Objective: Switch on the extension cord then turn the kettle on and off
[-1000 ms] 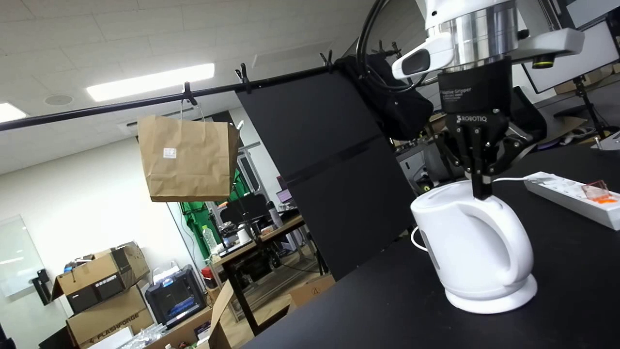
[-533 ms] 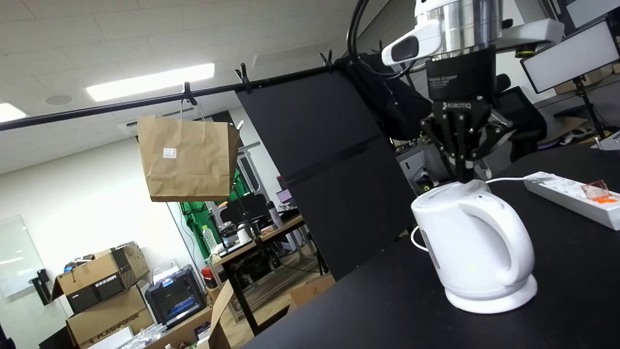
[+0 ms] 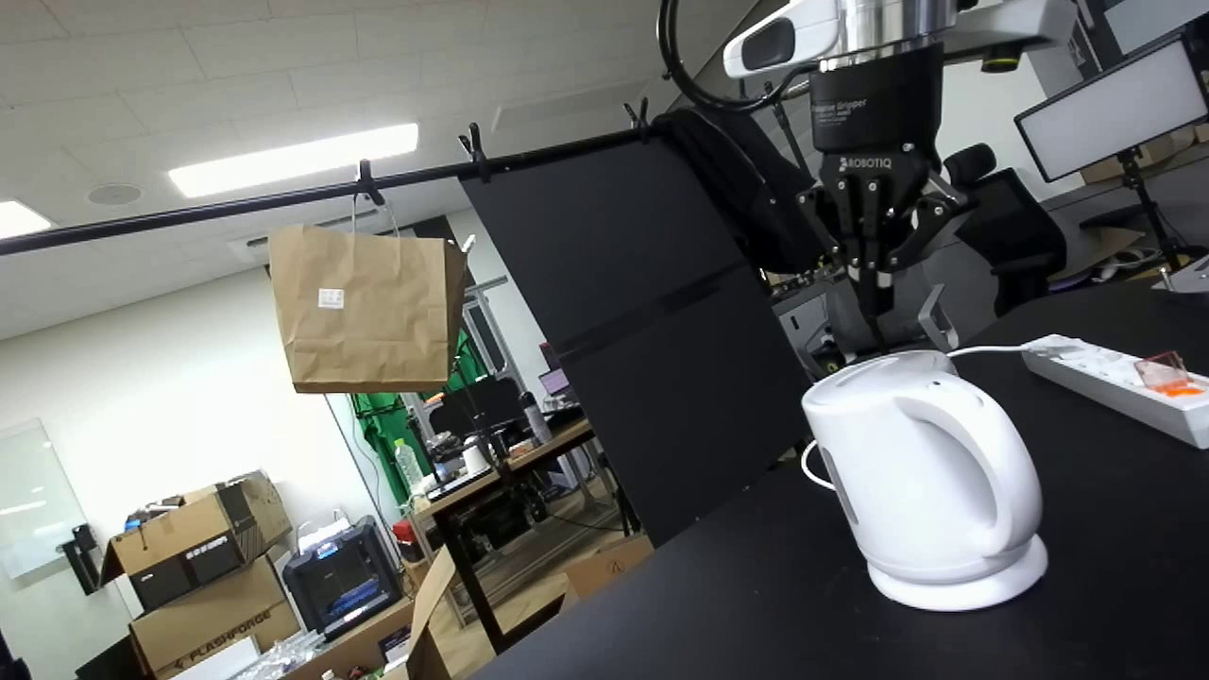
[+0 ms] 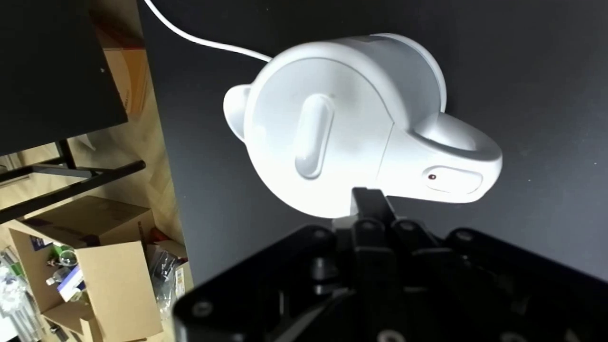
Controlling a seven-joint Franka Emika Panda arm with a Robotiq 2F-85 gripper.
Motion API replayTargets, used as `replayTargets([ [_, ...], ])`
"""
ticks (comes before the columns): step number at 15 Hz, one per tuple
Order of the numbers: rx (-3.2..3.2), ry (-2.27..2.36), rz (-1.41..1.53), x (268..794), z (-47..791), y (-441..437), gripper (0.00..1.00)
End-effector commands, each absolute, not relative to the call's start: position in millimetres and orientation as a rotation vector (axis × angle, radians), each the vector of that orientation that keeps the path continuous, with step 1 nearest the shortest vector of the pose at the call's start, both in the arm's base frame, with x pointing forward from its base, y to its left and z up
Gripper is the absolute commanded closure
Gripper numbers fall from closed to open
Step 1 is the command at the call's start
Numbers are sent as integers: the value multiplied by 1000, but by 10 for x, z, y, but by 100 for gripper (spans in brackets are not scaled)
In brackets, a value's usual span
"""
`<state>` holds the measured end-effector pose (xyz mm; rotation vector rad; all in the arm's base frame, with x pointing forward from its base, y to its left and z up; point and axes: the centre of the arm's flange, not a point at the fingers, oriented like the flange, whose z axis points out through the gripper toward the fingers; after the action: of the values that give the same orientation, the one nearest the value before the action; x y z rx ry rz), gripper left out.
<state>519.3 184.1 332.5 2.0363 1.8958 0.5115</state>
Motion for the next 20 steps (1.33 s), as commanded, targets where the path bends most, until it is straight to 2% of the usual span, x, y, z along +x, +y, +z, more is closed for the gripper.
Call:
replayTargets([
  [1,2043,1862,504,5157,3383,1839,100],
  [20,2179,1973,353,5183,3209,1880,100],
])
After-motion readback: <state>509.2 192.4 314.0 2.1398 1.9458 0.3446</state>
